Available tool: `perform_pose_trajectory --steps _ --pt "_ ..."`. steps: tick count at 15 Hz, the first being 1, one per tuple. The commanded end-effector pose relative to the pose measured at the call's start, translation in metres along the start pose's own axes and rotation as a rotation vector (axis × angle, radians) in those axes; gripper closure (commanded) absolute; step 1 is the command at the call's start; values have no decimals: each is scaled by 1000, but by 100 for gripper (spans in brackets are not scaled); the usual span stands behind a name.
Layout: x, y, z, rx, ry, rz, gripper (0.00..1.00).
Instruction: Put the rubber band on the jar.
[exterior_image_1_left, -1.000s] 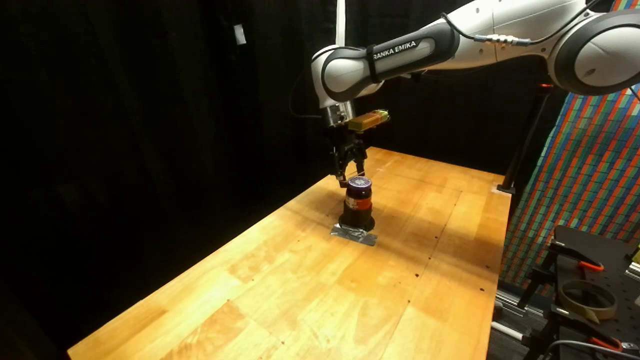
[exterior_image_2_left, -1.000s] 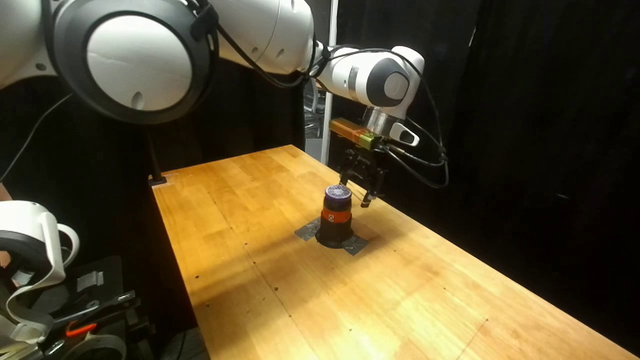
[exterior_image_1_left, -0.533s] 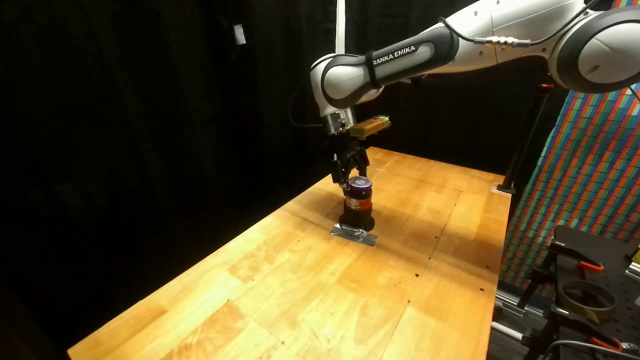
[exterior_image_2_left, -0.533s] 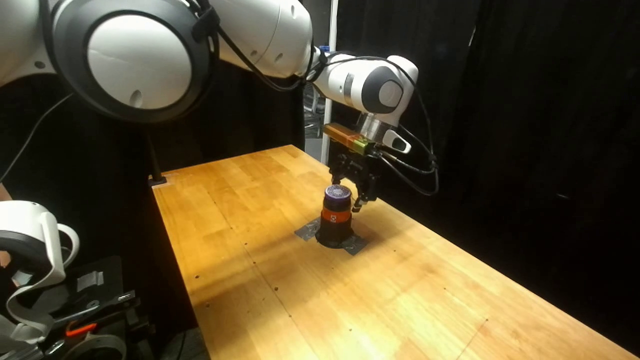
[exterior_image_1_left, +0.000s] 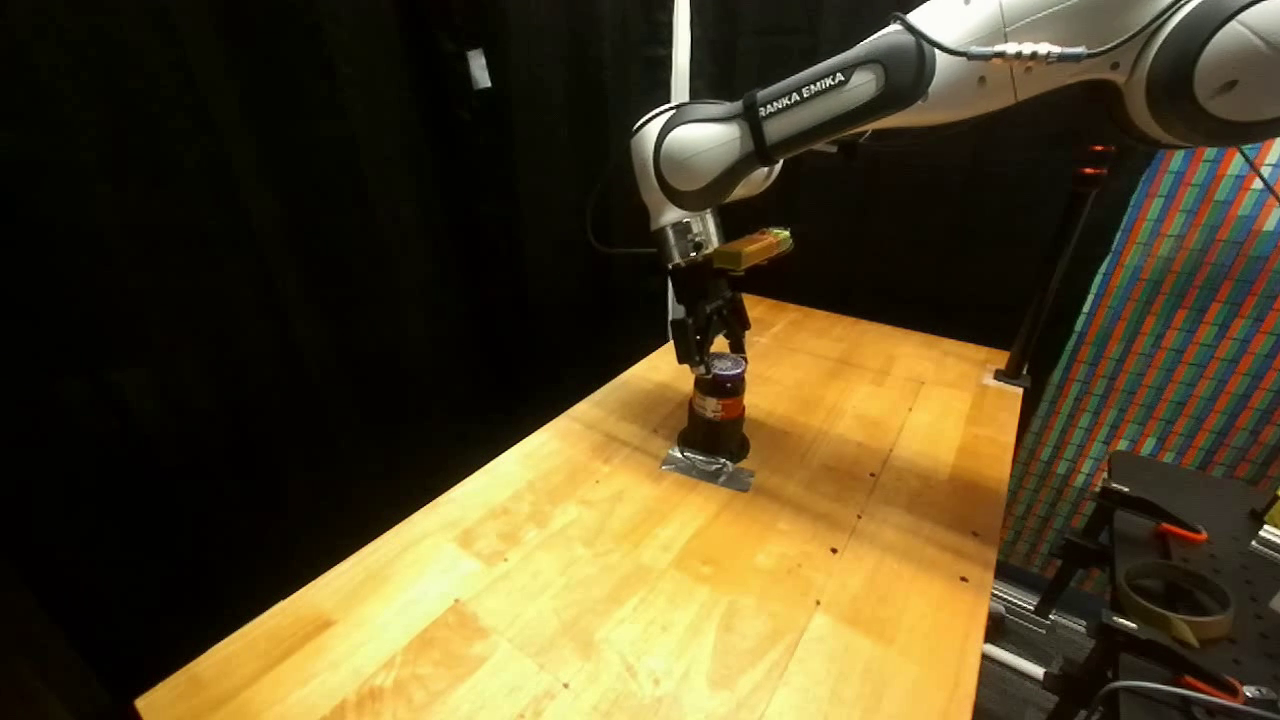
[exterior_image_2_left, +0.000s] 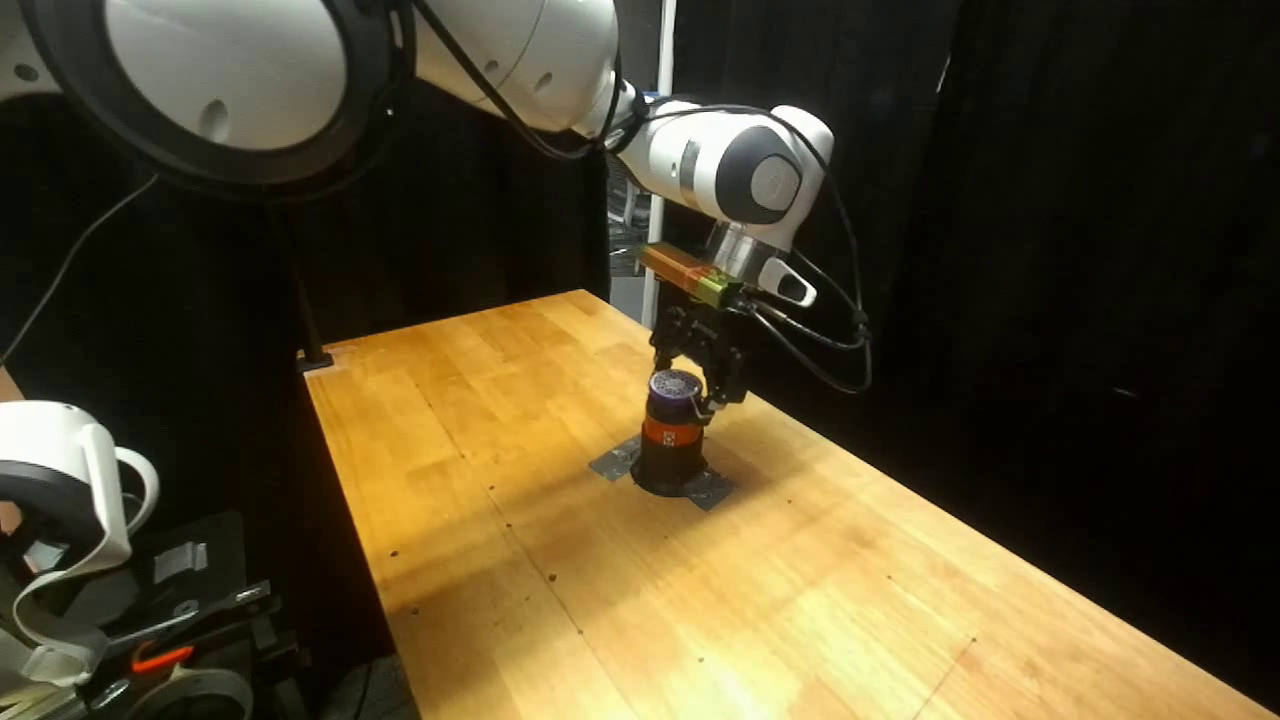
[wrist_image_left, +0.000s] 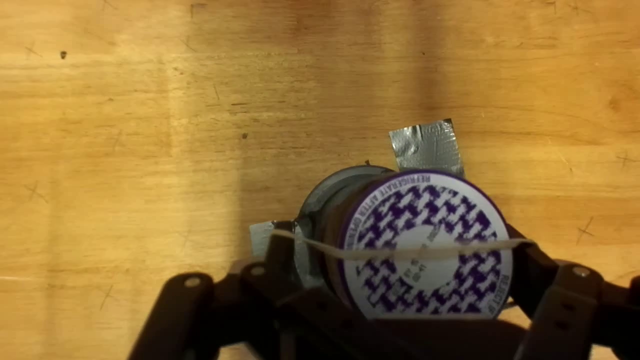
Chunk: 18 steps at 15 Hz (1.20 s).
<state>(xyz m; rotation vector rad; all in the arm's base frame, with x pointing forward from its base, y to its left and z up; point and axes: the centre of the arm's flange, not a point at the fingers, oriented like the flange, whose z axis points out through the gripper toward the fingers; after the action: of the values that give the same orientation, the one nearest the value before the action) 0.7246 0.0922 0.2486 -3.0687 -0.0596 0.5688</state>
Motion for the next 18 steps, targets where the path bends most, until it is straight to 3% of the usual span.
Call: perform_pose_trajectory --steps 1,12,14,18 --pt "-44 14 10 36 -2 -9 0" --pt "-79 29 23 94 126 7 0" --pt "-77 28 25 95 142 -12 0" --pt "-67 20 28 66 254 -53 0"
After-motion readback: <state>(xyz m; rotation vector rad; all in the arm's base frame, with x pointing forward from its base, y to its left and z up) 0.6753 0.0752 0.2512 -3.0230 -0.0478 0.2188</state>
